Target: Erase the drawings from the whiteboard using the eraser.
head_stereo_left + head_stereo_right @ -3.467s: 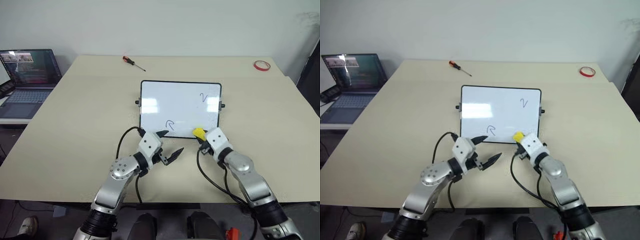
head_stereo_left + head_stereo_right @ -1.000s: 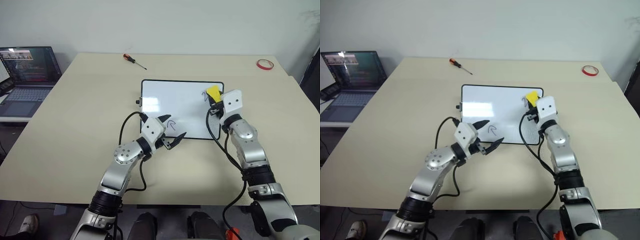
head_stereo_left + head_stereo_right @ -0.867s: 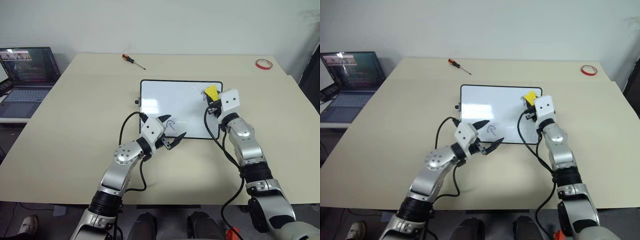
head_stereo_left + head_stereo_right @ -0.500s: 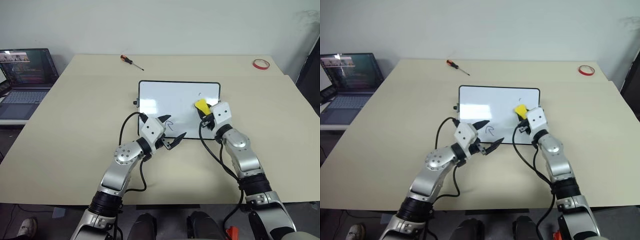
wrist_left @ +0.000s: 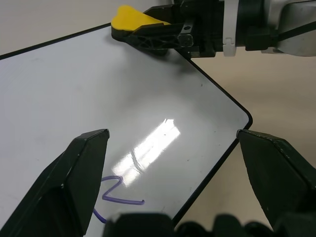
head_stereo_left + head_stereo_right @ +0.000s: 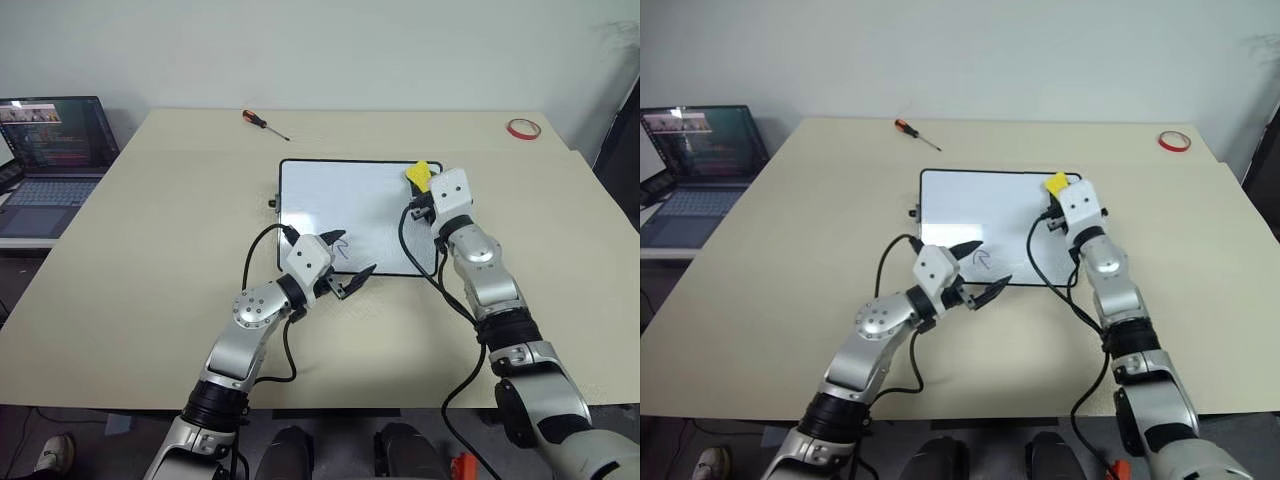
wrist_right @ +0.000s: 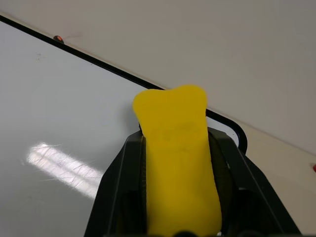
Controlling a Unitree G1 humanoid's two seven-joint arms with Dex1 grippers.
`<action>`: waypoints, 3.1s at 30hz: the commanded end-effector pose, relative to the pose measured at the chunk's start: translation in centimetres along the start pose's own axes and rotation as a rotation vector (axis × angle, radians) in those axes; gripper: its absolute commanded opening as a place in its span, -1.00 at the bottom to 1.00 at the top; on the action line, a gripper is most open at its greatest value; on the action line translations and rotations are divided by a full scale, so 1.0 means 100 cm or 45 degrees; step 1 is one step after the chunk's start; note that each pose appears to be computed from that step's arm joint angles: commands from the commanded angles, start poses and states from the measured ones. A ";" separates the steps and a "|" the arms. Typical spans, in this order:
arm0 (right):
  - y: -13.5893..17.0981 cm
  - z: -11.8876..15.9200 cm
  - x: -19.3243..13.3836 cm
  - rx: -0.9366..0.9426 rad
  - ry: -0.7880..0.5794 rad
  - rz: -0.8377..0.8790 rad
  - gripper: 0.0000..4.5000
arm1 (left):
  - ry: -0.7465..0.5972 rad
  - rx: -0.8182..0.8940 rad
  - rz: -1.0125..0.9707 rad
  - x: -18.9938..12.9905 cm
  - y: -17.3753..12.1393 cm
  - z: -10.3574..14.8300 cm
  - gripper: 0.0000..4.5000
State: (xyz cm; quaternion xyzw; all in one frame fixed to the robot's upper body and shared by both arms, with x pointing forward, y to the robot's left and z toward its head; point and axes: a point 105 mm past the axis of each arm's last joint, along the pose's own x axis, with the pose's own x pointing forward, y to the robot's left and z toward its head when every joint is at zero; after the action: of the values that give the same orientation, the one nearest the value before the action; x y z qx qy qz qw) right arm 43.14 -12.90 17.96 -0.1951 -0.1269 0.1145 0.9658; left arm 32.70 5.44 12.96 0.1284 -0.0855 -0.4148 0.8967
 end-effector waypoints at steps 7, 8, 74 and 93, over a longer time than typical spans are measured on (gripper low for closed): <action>0.041 -0.018 -0.029 0.090 0.048 0.229 -0.43 | -0.046 0.039 -0.004 0.000 -0.002 0.010 1.00; 0.043 -0.019 -0.033 0.097 0.050 0.241 -0.43 | -0.046 0.039 -0.002 0.000 -0.002 0.010 1.00; 0.160 -0.046 -0.071 -0.085 0.076 0.850 -0.43 | 0.092 -0.100 0.522 -0.092 0.010 0.001 1.00; 0.150 -0.016 -0.042 -0.135 -0.042 0.718 -0.43 | 0.081 -0.110 0.460 -0.084 0.008 -0.005 1.00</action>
State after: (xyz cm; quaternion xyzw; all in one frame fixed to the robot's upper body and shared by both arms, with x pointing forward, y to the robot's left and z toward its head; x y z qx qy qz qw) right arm 38.12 -2.57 10.59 -0.2614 -0.0996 0.3329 0.9005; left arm 28.21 12.89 11.09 0.0876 -0.0319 -0.2363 0.9672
